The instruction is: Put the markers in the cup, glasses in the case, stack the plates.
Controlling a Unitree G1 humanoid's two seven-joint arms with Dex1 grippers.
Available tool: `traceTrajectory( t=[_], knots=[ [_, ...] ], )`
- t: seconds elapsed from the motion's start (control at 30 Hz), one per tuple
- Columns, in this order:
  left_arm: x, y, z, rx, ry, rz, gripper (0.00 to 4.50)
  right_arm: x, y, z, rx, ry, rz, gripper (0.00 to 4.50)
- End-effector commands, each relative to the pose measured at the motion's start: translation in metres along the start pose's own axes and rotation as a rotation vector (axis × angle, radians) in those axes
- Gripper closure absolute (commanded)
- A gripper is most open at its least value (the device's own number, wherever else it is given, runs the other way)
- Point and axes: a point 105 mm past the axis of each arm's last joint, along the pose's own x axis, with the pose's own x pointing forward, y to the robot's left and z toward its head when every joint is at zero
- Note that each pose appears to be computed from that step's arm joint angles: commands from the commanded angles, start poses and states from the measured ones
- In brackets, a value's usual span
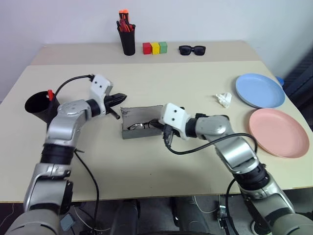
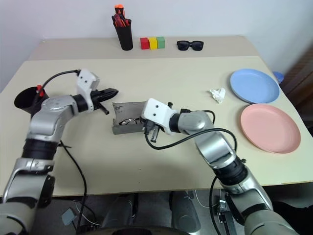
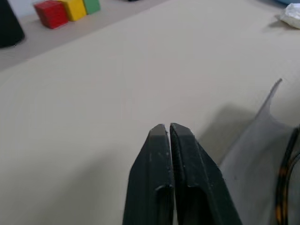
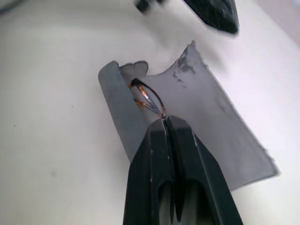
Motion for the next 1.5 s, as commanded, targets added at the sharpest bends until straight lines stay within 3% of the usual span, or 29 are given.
traceTrajectory(
  t=[0.03, 0.13, 0.27, 0.6, 0.73, 0.87, 0.97, 1.07, 1.2, 1.5],
  knots=[
    [0.011, -0.003, -0.006, -0.043, 0.084, -0.053, 4.45, -0.020, -0.003, 0.013, -0.046, -0.062, -0.006, 4.50],
    [0.018, -0.006, -0.018, -0.065, 0.166, -0.105, 4.45, -0.034, 0.001, 0.011, -0.051, -0.067, 0.008, 4.50],
    [0.015, -0.019, -0.017, -0.017, 0.179, -0.242, 4.45, -0.043, 0.006, 0.002, -0.041, -0.028, -0.004, 4.50],
    [-0.021, -0.057, -0.027, 0.126, 0.212, -0.474, 4.45, -0.045, -0.007, -0.006, -0.021, 0.003, -0.113, 4.50],
    [-0.028, -0.064, -0.025, 0.175, 0.157, -0.459, 4.45, -0.054, -0.034, -0.020, -0.017, 0.065, -0.222, 4.50],
    [-0.031, -0.057, -0.001, 0.159, -0.043, -0.342, 4.45, -0.085, -0.087, -0.056, 0.041, 0.226, -0.432, 4.50],
    [-0.041, -0.063, 0.002, 0.188, -0.100, -0.308, 4.50, -0.117, -0.122, -0.085, 0.074, 0.349, -0.585, 3.66],
    [-0.051, -0.073, 0.001, 0.182, -0.120, -0.301, 4.50, -0.151, -0.149, -0.118, 0.014, 0.527, -0.716, 2.12],
    [-0.057, -0.083, 0.004, 0.148, -0.150, -0.295, 4.50, -0.170, -0.168, -0.144, 0.009, 0.617, -0.774, 0.09],
    [-0.054, -0.087, 0.007, 0.088, -0.180, -0.261, 4.50, -0.165, -0.190, -0.181, 0.110, 0.664, -0.859, 0.09]
  ],
)
